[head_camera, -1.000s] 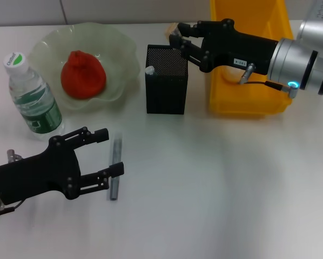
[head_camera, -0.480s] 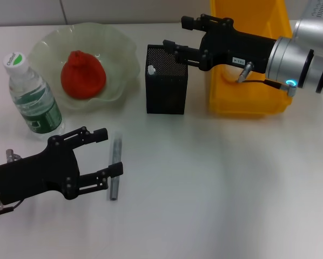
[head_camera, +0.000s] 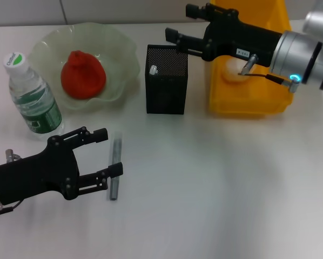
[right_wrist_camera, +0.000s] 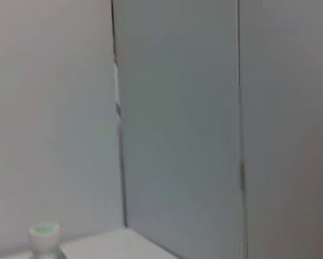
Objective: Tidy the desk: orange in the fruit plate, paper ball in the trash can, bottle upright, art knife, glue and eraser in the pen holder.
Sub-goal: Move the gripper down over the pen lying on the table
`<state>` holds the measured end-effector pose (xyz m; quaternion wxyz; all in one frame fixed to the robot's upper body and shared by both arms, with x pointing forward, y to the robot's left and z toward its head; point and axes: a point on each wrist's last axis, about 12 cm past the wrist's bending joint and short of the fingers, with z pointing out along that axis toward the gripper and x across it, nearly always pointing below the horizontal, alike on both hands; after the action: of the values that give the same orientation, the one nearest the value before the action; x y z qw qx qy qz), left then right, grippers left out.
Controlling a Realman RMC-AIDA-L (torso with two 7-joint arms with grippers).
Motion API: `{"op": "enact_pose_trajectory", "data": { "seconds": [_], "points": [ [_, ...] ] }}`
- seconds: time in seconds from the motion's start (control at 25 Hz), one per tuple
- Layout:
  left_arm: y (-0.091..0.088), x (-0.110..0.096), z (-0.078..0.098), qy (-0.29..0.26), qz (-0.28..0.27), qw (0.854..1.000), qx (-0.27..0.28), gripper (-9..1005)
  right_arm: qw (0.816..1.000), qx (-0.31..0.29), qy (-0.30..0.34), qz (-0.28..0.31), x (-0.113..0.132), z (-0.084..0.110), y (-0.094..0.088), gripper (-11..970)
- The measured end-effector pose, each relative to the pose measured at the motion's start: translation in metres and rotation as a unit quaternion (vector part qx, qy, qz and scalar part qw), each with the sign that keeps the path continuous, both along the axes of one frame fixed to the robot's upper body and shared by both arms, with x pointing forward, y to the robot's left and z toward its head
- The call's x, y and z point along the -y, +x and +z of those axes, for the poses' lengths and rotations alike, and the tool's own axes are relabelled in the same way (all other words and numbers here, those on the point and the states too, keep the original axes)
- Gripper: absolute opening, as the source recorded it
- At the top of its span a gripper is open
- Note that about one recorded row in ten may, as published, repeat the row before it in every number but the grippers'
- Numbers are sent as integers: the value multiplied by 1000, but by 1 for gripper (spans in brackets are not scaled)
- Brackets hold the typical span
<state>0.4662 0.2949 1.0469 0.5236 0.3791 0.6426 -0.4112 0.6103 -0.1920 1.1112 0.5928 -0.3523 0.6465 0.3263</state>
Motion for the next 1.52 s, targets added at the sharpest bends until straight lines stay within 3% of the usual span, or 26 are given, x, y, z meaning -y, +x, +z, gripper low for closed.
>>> {"op": "enact_pose_trajectory", "data": {
  "seconds": [0.4, 0.84, 1.16, 1.52],
  "points": [
    [2, 1, 2, -2, -2, 1000, -1, 798, 993, -3, 71, 92, 19, -2, -44, 759],
    [1, 5, 2, -10, -11, 1000, -1, 798, 988, -78, -10, 136, 38, -47, -89, 757],
    [6, 7, 5, -13, -15, 1000, -9, 799, 989, -84, -37, 115, 60, -70, -117, 757],
    [5, 8, 7, -31, -19, 999, -31, 798, 995, -61, -23, 78, 103, -71, -148, 756]
  ]
}}
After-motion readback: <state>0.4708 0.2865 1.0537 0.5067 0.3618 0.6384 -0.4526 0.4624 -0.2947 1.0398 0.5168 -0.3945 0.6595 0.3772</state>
